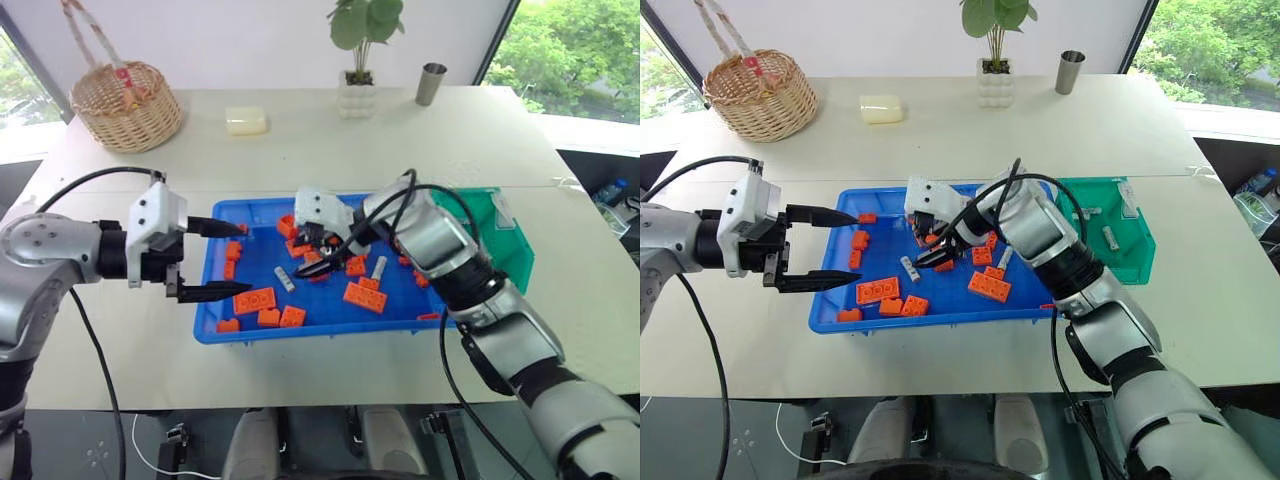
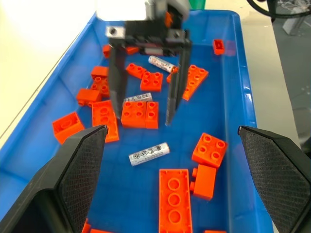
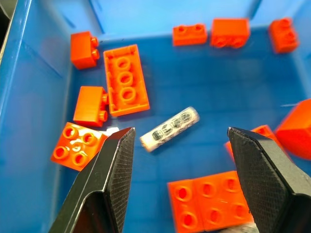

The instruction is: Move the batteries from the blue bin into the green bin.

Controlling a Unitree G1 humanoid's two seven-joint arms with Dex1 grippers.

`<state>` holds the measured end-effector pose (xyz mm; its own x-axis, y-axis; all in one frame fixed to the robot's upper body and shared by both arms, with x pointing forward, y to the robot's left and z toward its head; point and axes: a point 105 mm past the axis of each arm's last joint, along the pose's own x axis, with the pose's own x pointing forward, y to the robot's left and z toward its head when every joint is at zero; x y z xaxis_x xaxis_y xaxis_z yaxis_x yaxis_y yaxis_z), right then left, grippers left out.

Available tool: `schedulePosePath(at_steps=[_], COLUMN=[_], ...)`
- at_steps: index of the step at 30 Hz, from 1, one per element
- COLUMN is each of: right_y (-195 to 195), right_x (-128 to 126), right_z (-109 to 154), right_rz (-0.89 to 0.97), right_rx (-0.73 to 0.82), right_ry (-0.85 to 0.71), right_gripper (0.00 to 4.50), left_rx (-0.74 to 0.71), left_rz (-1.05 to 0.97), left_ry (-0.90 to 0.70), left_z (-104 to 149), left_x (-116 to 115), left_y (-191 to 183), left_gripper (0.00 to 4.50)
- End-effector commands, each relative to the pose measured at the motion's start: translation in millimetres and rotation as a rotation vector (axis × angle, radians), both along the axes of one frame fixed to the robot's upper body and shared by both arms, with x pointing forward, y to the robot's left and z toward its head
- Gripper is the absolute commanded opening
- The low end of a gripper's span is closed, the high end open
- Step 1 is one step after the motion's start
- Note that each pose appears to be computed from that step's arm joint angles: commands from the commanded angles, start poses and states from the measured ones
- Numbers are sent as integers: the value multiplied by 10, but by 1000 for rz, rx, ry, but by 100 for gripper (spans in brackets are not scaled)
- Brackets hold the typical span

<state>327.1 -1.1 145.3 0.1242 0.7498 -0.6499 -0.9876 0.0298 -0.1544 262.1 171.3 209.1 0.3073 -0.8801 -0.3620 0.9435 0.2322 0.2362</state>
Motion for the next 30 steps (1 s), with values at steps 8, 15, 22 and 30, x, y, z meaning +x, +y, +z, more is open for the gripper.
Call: schedulePosePath(at_steps=[8,15,22,30], right_y=[214,160,233,-365], right_x=[119,183,9,227], right_z=[-249,-394,-189,656], right_rz=[-67,-46,20,-237], right_rx=[-16,-61,14,220], right_ry=[-75,-120,-87,-129], right_gripper=[309,309,29,5], left_rx=[31,32,22,-45], left_rz=[-18,-11,-13,0], left_ry=[-23,-25,-12,-12], left_z=[78,80,40,-115], left_x=[-25,-51,-40,-3], left_y=[61,66,46,-9], left_gripper=[450,450,450,450])
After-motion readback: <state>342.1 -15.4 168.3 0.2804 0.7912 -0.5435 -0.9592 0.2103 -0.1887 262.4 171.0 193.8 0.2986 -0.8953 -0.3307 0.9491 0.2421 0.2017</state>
